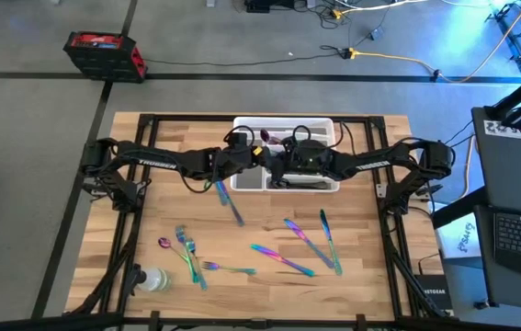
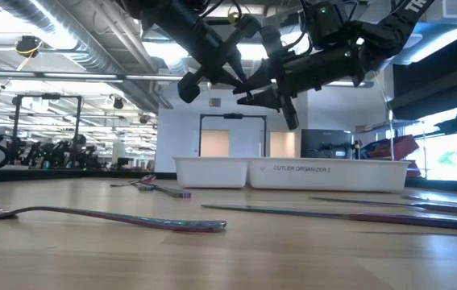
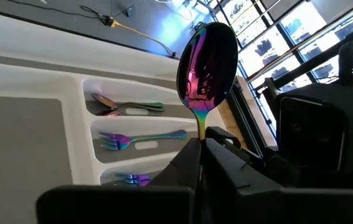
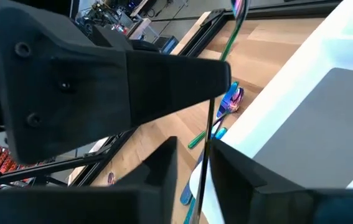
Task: Sort silverware
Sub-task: Put the blue spoon into the tray organizer
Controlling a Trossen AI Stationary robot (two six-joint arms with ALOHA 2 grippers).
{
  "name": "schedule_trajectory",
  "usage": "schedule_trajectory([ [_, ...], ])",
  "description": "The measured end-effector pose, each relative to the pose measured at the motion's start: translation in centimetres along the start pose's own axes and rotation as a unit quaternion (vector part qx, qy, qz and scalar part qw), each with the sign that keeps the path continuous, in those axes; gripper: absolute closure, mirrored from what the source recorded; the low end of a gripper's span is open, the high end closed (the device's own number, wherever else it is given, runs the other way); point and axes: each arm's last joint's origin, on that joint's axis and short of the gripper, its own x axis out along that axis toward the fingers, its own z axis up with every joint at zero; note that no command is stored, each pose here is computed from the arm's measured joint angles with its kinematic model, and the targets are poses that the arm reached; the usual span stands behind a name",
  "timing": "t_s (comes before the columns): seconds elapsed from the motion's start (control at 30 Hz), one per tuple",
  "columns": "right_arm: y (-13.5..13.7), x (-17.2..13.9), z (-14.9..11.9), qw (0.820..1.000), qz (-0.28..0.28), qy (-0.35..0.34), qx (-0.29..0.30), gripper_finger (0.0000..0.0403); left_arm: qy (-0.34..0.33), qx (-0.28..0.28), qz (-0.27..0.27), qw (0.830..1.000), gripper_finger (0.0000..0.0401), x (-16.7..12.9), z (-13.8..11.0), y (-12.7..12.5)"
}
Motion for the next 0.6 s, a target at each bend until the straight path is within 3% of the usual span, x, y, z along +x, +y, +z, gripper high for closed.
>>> schedule_trajectory([
  [0.17,-0.09,-0.07,-0.11,1.0,-0.005,0.01,0.002,0.0291,0.005,0.004,0.004,1.0,0.0401,-0.12,-0.25,0.05],
  [0.6,-0.29,-0.14,-0.4,1.0,-0.005,0.027,0.0,0.0334,0.015,0.015,0.023,0.999,0.0401,-0.14,-0.48,0.49],
])
